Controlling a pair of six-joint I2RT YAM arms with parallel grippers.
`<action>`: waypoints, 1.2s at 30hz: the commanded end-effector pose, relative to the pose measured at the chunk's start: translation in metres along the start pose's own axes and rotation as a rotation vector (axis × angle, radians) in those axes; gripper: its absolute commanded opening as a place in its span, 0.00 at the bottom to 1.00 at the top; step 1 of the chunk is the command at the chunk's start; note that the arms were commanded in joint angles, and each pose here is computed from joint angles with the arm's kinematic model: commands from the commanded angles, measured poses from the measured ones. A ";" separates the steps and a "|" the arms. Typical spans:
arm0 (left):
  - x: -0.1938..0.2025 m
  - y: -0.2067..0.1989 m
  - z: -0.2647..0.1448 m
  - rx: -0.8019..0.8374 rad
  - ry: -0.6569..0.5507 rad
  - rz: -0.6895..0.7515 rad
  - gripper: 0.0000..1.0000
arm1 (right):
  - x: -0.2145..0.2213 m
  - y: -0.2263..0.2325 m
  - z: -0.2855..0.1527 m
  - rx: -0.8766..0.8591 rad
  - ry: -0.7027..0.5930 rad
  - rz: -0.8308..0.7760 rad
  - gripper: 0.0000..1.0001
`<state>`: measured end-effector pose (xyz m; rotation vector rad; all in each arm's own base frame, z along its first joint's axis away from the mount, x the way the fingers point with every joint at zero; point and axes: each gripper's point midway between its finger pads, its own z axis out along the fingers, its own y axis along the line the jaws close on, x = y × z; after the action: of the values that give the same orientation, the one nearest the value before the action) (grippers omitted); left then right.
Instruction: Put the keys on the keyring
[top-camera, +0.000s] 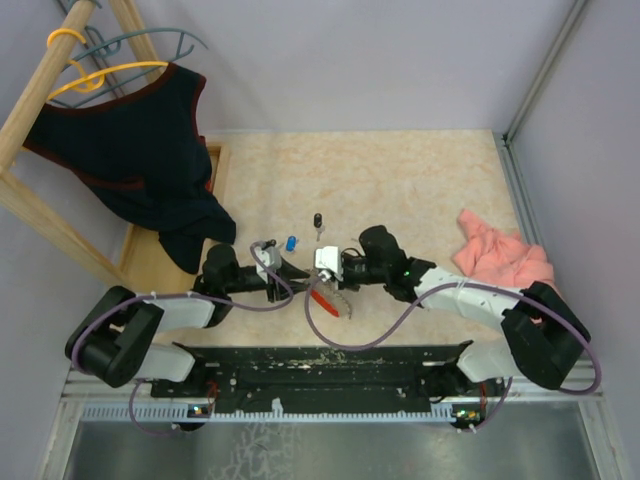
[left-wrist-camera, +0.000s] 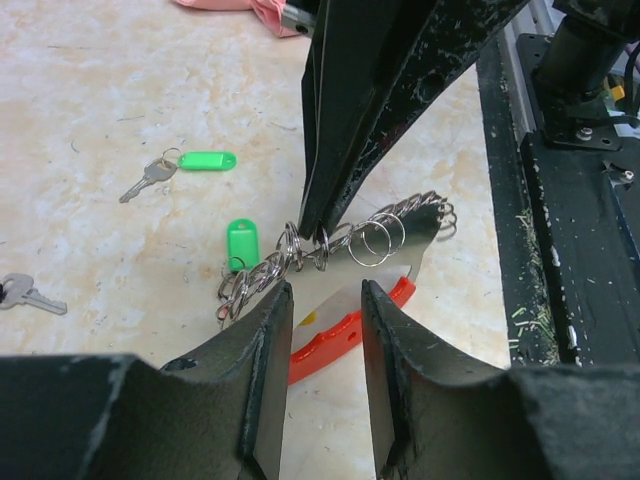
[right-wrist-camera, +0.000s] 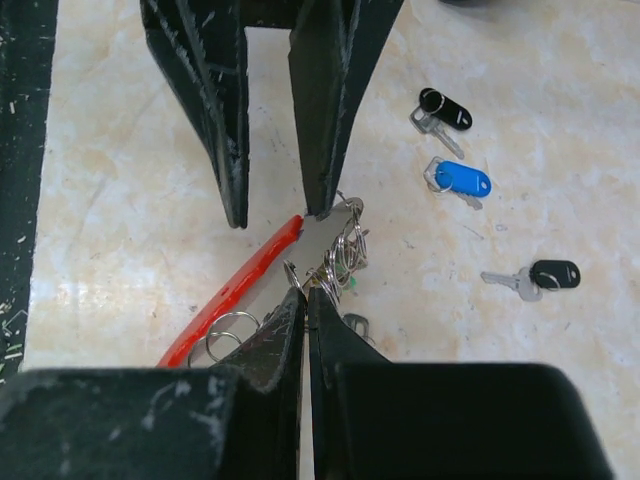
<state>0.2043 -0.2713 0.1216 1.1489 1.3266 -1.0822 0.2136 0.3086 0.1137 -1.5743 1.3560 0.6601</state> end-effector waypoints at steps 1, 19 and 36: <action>-0.008 0.009 0.003 -0.034 -0.006 0.046 0.39 | -0.030 -0.030 -0.001 0.076 0.064 -0.074 0.00; -0.009 0.005 0.006 -0.028 -0.063 0.040 0.37 | -0.030 -0.027 0.015 0.038 0.149 0.023 0.00; 0.003 0.009 0.017 -0.019 -0.030 0.016 0.28 | -0.038 -0.025 0.016 0.038 0.100 0.038 0.00</action>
<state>0.2153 -0.2804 0.1115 1.1059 1.3353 -1.0634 0.2273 0.3203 0.1149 -1.6311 1.5783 0.5385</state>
